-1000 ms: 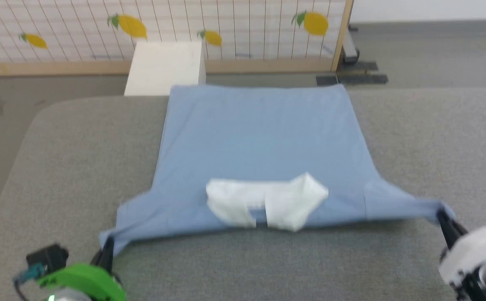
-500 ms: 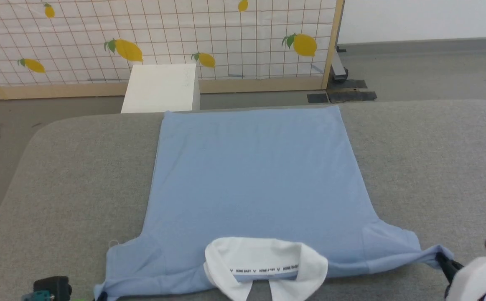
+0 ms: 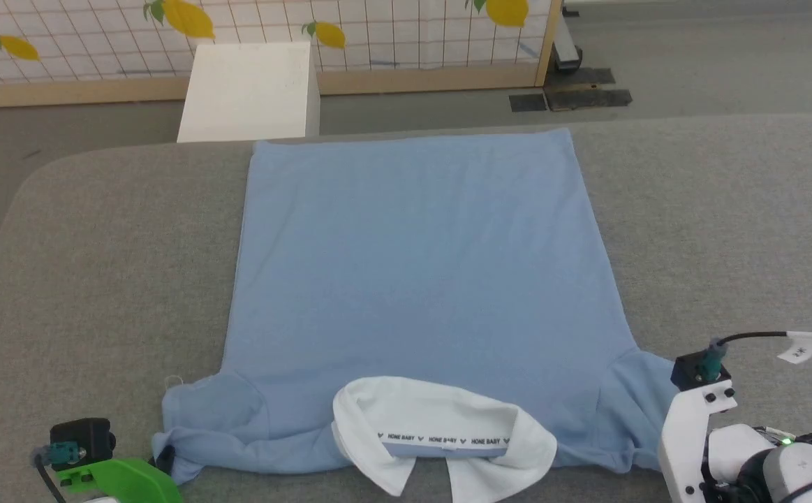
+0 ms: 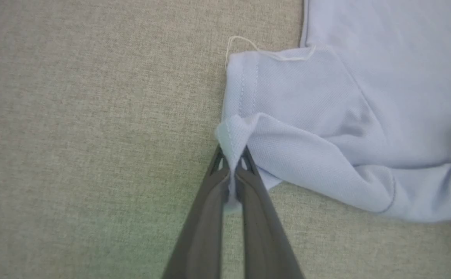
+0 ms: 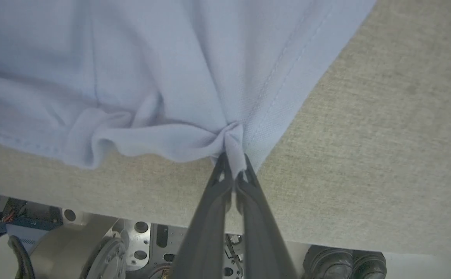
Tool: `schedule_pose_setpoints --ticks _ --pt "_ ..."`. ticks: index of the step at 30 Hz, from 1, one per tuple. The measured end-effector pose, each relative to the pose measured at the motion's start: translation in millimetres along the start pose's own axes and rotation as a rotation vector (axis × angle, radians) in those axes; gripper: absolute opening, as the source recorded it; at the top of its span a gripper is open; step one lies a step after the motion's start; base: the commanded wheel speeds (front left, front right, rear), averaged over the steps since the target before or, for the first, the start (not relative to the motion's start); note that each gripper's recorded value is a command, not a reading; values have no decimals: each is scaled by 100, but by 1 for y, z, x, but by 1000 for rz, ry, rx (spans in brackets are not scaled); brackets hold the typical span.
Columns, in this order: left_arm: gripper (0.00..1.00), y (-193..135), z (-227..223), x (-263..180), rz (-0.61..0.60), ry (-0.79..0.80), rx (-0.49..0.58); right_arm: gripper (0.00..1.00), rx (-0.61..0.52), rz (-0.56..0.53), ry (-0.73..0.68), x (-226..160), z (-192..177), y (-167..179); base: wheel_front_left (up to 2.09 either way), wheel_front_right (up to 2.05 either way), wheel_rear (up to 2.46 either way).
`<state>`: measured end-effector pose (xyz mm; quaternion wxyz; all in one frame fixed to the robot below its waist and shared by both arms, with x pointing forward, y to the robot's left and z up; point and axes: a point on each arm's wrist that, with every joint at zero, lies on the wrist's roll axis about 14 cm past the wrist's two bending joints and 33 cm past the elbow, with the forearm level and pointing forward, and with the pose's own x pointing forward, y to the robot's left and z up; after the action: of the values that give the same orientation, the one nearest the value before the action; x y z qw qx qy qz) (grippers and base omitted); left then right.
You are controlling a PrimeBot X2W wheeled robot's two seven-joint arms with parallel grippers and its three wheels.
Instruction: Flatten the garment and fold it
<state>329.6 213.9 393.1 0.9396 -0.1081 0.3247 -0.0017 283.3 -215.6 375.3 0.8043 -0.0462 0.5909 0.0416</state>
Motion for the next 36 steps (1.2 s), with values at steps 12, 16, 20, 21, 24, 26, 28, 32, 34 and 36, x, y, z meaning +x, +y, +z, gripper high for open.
schedule_pose_setpoints --ticks 12,16,20,21,24,26,28,32,34,36 --pt "0 -5 10 -2 -23 -36 -14 100 64 64 -99 -23 29 -2 0 0 0" --pt "0 -9 16 -5 -31 -55 -12 100 153 79 -322 -59 63 -15 0 0 0" --pt "0 -12 20 -7 -34 -71 -12 100 229 64 -623 -104 104 -32 0 0 0" --pt "0 -12 21 -8 -34 -74 -13 100 245 57 -706 -115 115 -37 0 0 0" --pt "0 -13 22 -9 -37 -87 -15 100 255 33 -864 -134 134 -44 0 0 0" --pt "0 -14 24 -9 -40 -97 -17 100 261 24 -937 -139 142 -47 0 0 0" --pt "0 -14 26 -8 -42 -107 -19 100 245 5 -997 -139 151 -48 0 0 0" --pt "0 -14 32 -3 -51 -134 -20 100 207 -28 -1062 -130 173 -51 0 0 0" --pt "0 -14 36 0 -58 -146 -21 100 187 -44 -1066 -122 185 -53 0 0 0" --pt "0 -16 43 5 -72 -166 -20 100 173 -53 -1057 -111 200 -54 0 0 0"
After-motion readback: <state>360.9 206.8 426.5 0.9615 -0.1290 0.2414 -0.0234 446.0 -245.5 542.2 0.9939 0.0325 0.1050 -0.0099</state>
